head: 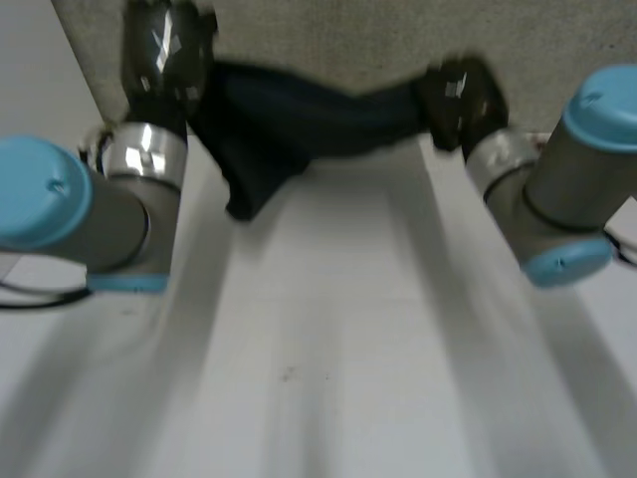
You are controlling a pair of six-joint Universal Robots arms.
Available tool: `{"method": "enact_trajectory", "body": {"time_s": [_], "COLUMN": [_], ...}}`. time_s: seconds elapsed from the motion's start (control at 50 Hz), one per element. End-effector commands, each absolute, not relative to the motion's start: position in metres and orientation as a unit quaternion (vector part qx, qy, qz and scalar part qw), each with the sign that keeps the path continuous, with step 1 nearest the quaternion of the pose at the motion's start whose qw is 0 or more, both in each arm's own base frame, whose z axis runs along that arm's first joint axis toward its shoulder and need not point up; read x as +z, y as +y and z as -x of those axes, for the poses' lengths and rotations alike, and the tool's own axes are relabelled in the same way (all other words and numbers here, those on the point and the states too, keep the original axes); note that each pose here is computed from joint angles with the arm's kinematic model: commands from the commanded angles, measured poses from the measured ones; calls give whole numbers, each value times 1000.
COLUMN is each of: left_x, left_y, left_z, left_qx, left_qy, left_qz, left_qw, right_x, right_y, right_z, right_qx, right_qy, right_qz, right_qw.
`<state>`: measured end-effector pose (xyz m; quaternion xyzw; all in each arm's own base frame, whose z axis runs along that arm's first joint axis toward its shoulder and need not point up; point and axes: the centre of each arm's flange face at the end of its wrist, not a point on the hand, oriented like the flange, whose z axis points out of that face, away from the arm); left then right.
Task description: Fold the shorts.
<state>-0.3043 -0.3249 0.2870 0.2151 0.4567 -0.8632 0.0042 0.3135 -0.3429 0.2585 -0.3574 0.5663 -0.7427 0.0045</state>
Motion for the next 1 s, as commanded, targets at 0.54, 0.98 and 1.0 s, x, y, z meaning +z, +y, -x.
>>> {"method": "enact_trajectory", "body": {"time_s": [0.54, 0.98, 1.0], "left_x": [154, 216, 220], "left_y": [-128, -134, -140], "left_z": [249, 259, 259], "left_qx": [-474, -579, -587], "left_qy": [748, 719, 718], "left_qz": [-454, -380, -372], "left_qw": [96, 46, 47], "right_x": [156, 155, 155], "right_y": [-192, -182, -182], "right_z": [-236, -217, -217], "right_qx": [-424, -426, -427], "right_qy": [739, 742, 741], "right_qz": [523, 517, 518], "right_qw": [-2, 16, 19]}}
